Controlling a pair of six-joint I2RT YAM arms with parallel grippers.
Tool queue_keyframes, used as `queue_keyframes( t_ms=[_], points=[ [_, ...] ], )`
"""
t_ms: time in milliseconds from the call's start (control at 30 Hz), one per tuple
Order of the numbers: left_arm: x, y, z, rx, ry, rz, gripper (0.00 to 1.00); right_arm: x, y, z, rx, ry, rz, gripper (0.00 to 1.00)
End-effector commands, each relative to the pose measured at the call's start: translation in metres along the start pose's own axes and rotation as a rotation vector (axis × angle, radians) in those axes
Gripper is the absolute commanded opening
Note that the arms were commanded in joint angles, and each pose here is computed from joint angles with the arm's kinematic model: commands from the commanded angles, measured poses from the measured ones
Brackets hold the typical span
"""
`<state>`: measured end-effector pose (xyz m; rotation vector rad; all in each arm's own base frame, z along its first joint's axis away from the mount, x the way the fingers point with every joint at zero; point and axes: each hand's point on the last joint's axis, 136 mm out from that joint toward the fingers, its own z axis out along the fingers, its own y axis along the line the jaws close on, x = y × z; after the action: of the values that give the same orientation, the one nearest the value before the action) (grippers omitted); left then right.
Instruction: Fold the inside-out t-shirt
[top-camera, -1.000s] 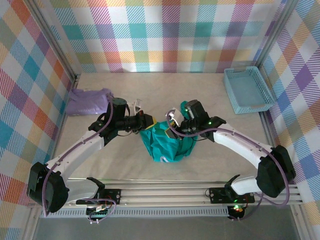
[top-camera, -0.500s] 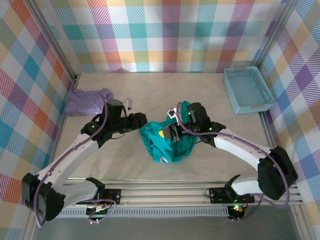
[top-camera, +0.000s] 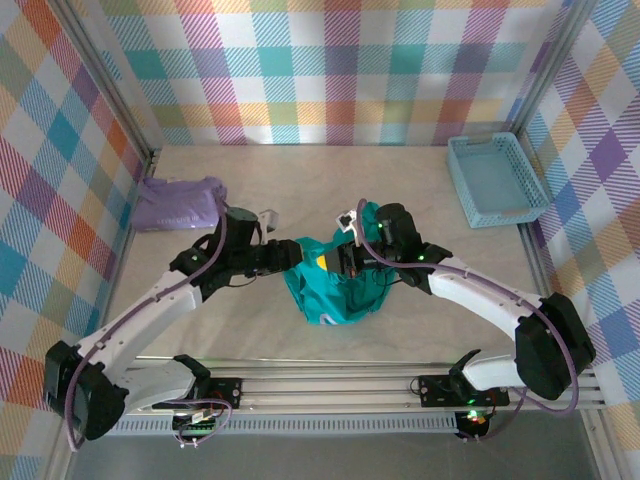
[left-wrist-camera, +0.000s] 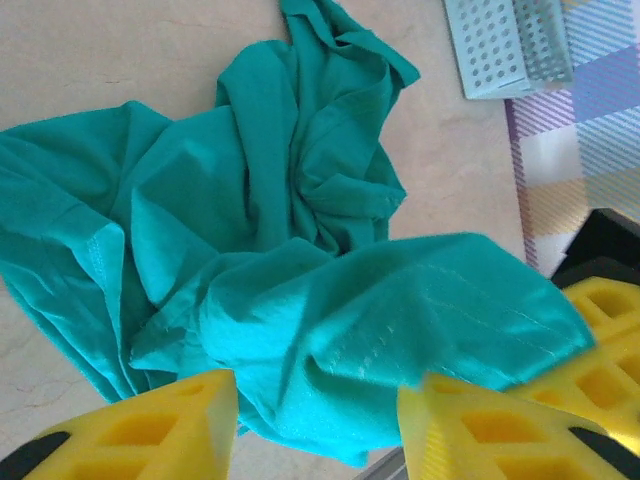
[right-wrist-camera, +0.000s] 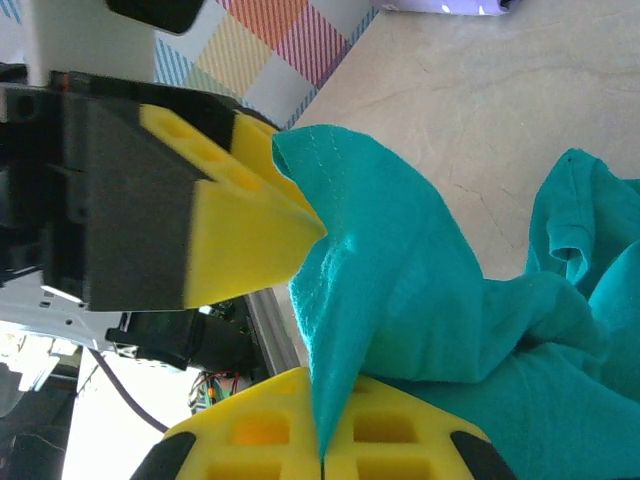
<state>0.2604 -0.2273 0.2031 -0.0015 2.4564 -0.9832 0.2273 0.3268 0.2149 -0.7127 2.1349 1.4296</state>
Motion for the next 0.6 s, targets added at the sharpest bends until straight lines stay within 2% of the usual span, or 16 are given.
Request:
queue_keyframes(
  t_ms=[0,100,267,433,567],
  points=[
    [-0.023,-0.019,-0.003,0.035,-0.064,0.070,0.39,-0.005,0.007,-0.005,-0.011,-0.022,-0.026,0.00],
    [-0.028,-0.025,0.002,0.058,-0.068,0.086,0.28,-0.004,0.008,-0.007,-0.006,-0.016,-0.035,0.00],
    [-0.027,-0.050,0.001,0.200,-0.065,0.214,0.00,-0.002,0.004,-0.017,0.031,-0.004,-0.035,0.03],
    [-0.001,-0.085,-0.024,0.445,-0.047,0.420,0.00,-0.006,0.005,-0.038,0.018,0.015,-0.023,0.22],
    [0.012,-0.090,-0.034,0.508,-0.038,0.495,0.00,-0.010,0.016,-0.053,-0.040,0.020,-0.048,0.31]
  ],
)
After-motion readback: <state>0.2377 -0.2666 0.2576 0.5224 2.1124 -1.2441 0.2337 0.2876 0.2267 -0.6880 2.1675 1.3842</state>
